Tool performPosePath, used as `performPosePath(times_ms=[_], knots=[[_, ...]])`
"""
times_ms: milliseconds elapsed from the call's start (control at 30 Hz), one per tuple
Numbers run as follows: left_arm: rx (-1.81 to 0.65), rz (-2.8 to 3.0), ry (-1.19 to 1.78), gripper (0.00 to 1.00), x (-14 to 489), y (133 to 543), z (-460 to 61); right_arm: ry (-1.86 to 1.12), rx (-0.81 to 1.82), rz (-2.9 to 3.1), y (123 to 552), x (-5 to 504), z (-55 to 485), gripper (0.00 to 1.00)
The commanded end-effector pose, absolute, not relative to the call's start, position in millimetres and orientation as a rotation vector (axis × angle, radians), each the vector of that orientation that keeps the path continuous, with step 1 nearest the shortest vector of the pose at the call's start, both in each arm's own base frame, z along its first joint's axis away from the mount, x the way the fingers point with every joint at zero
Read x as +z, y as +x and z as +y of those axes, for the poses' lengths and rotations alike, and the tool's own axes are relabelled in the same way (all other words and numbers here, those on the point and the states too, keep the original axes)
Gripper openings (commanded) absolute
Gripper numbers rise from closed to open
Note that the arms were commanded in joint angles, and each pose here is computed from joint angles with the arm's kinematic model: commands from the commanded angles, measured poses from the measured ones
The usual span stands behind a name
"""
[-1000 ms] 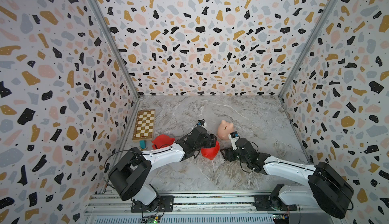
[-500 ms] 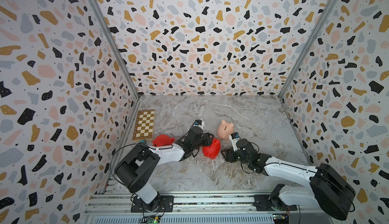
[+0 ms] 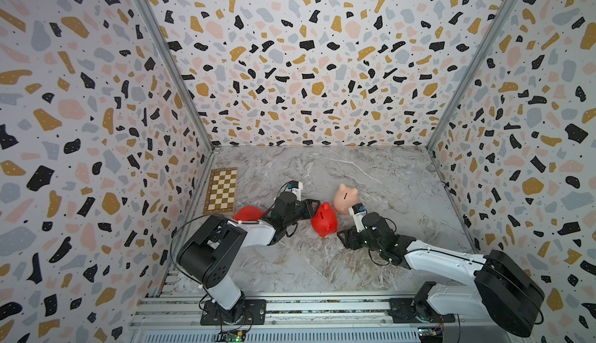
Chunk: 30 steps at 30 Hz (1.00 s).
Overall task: Open piggy banks
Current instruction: Adjust the piggy bank at the center of the board.
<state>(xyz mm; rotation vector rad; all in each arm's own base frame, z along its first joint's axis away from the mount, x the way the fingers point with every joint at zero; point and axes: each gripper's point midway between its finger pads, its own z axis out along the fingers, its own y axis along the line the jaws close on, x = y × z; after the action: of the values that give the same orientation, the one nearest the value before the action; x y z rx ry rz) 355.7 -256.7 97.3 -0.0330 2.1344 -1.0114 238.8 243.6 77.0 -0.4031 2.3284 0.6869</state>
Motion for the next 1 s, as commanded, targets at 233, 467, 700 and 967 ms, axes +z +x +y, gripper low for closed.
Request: performPosePath(times_ms=[233, 467, 700, 967], knots=[[-0.926, 2.278, -0.022, 0.43, 46, 325, -233, -0.416, 0.717, 2.279, 244, 93, 251, 0.68], [-0.883, 2.275, -0.029, 0.48, 53, 324, -224, -0.421, 0.715, 2.279, 245, 94, 252, 0.68], [-0.832, 2.310, -0.028, 0.51, 51, 324, -219, -0.428, 0.701, 2.282, 243, 95, 250, 0.68], [-0.835, 2.333, -0.067, 0.58, 52, 325, -218, -0.414, 0.645, 2.345, 228, 72, 231, 0.68]])
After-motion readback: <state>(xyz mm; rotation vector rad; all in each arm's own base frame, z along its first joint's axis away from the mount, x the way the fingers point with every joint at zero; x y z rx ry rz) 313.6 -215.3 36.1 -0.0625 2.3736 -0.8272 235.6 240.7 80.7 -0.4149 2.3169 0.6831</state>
